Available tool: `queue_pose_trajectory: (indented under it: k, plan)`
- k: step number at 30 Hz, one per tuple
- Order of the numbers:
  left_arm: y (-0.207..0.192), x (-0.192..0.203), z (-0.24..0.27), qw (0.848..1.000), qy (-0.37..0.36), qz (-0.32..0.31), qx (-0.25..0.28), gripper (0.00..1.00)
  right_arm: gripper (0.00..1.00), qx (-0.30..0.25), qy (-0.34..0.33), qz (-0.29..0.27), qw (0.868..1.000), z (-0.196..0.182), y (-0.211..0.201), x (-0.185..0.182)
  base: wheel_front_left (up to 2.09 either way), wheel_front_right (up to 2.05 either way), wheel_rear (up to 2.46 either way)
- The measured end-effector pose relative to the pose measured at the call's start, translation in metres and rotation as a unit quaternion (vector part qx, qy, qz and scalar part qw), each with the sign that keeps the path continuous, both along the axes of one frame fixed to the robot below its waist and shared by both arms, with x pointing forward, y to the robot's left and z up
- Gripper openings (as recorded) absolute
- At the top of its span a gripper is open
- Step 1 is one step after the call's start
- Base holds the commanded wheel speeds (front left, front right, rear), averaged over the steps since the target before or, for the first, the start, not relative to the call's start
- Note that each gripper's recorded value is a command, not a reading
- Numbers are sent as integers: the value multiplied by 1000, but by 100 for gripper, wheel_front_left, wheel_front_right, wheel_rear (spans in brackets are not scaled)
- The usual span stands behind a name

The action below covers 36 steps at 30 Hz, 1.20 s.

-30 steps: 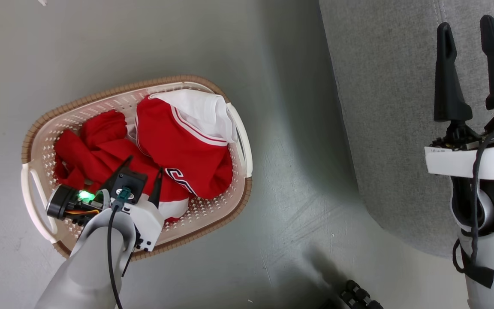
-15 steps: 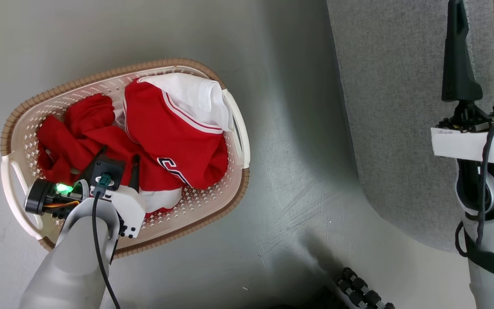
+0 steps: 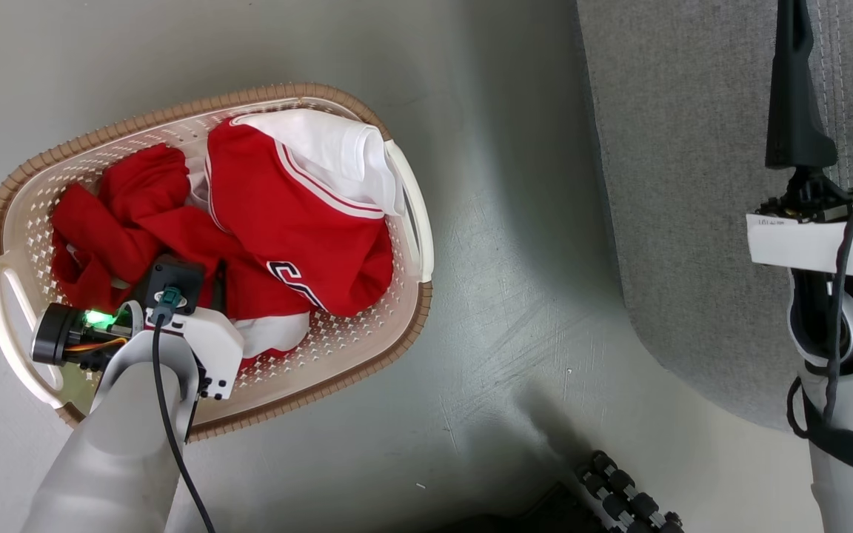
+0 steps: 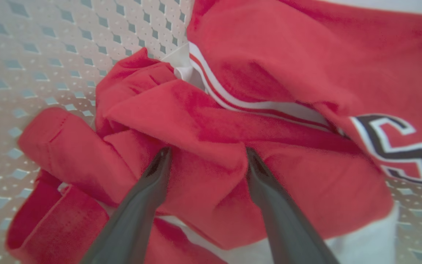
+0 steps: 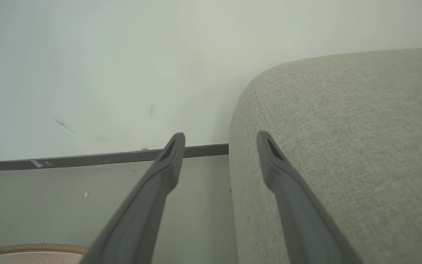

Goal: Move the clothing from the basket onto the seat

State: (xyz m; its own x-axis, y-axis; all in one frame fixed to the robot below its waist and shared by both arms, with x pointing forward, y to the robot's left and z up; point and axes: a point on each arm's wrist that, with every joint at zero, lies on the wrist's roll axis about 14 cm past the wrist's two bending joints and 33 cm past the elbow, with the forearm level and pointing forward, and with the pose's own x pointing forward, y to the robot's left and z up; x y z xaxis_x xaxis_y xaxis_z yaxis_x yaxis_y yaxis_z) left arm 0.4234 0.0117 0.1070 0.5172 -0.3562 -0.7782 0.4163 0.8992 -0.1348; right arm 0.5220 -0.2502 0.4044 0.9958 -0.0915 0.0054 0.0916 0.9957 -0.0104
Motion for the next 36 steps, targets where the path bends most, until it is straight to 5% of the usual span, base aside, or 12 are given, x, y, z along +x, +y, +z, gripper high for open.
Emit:
queue_pose_trajectory:
  k: [1, 2, 5, 22, 36]
  plan:
    - [0, -1, -1, 1000, 2, 0, 1, 82, 100, 0, 0, 0, 1000, -1, 0, 0, 0, 0, 0]
    - [0, 0, -1, 1000, 3, 0, 1, 46, 100, 0, 0, 0, 1000, -1, 0, 1, 0, 0, 0]
    - [0, 0, -2, 1000, 5, 1, 2, 0, 100, 1, -6, 3, 1000, 2, 2, 6, 0, 0, 0]
    - [-16, 38, 27, 997, -34, 31, -64, 0, 100, 3, -16, -2, 1000, 9, -2, 10, 0, 0, 0]
    - [-13, 82, 91, 984, -141, 34, -106, 0, 100, 13, -28, 0, 1000, 20, 3, 12, 0, 0, 0]
